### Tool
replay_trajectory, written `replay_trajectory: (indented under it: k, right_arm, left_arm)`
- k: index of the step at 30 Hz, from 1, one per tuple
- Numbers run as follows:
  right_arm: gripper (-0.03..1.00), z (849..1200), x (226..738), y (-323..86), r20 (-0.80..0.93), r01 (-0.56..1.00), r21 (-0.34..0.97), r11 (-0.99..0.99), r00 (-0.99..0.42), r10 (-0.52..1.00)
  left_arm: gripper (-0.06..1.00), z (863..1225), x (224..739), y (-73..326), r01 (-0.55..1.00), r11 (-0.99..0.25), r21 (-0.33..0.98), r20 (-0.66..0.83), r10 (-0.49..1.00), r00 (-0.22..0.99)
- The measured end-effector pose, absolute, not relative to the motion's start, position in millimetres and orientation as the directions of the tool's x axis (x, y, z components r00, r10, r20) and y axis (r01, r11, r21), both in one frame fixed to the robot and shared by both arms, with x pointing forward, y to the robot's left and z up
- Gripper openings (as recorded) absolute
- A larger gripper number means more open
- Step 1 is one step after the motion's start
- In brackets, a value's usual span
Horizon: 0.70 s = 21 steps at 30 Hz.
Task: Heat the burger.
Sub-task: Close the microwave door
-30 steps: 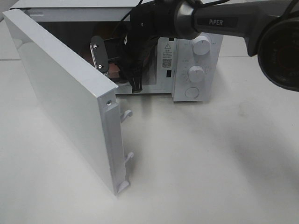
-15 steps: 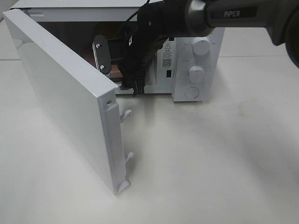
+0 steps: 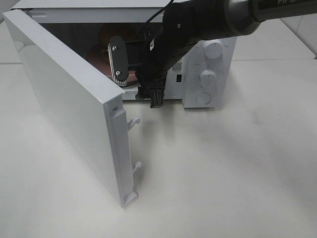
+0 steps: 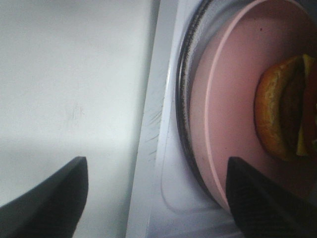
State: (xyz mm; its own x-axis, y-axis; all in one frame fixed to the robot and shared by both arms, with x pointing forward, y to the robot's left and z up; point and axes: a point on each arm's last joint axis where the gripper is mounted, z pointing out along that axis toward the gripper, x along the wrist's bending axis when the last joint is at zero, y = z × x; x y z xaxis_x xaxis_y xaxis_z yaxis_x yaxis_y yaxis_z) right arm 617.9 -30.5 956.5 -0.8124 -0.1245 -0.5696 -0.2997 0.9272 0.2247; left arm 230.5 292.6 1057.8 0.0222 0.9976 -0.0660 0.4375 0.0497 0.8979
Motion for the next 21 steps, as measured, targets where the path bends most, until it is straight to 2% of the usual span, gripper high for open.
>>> replay_trajectory:
  k: [12,21]
  right_arm:
    - [0.75,981,594,-48,-0.582,-0.288,0.242,0.926,-0.807,-0.098]
    - [0.75,1002,575,-83,-0.594,-0.249,0.247,0.936,-0.802,-0.057]
  left_arm:
    - [0.96,1058,230,293,0.437,0.05,0.898,-0.066,0.998,0.022]
    - [0.96,1058,230,293,0.437,0.05,0.898,-0.066,0.998,0.022]
